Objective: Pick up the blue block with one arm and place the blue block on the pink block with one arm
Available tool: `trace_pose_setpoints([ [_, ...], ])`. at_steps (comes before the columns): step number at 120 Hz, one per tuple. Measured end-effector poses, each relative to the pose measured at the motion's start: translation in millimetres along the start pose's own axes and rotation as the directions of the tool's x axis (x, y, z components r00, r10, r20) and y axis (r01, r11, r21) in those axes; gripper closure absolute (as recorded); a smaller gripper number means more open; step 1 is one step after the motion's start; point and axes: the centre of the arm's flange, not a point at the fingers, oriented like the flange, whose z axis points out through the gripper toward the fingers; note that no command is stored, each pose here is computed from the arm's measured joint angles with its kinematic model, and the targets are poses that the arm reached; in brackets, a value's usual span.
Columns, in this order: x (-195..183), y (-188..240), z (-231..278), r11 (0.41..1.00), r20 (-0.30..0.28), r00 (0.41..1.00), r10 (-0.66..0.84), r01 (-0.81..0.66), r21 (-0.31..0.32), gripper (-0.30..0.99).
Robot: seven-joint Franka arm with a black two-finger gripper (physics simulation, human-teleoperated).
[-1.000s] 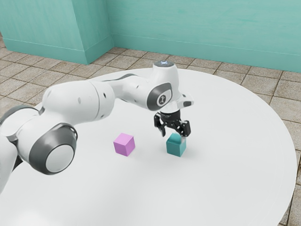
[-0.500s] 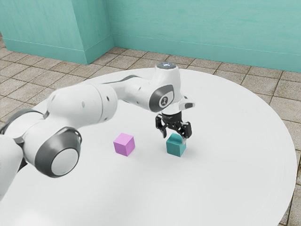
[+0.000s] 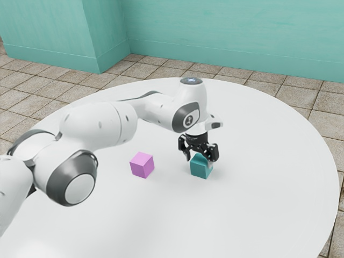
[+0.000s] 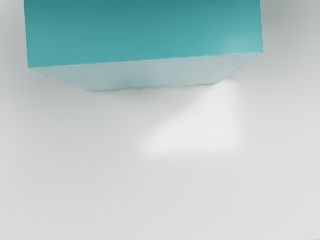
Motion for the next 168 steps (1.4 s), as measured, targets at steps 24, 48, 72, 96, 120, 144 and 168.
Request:
trace_pose_setpoints([
  [24,2.8,2.5,-0.5,1.0,-0.01,1.0,0.003,-0.003,-0.003,0.02],
  [48,2.5,3.6,2.8,1.0,-0.006,1.0,0.003,-0.003,-0.003,0.02],
  [72,3.2,4.2,6.6,1.0,-0.006,1.0,0.002,-0.002,-0.004,0.02],
  [96,3.4,4.1,6.7,1.0,-0.008,1.0,0.0,0.0,-0.003,0.15],
  [120,3.5,4.0,6.5,1.0,-0.009,1.0,-0.004,0.004,-0.001,0.3],
  [144,5.6,-3.2,-13.9,1.0,-0.032,0.999,-0.018,0.018,0.009,0.33],
  [168,-20.1,-48.8,-65.5,0.995,-0.03,0.996,-0.086,0.087,0.04,0.33],
])
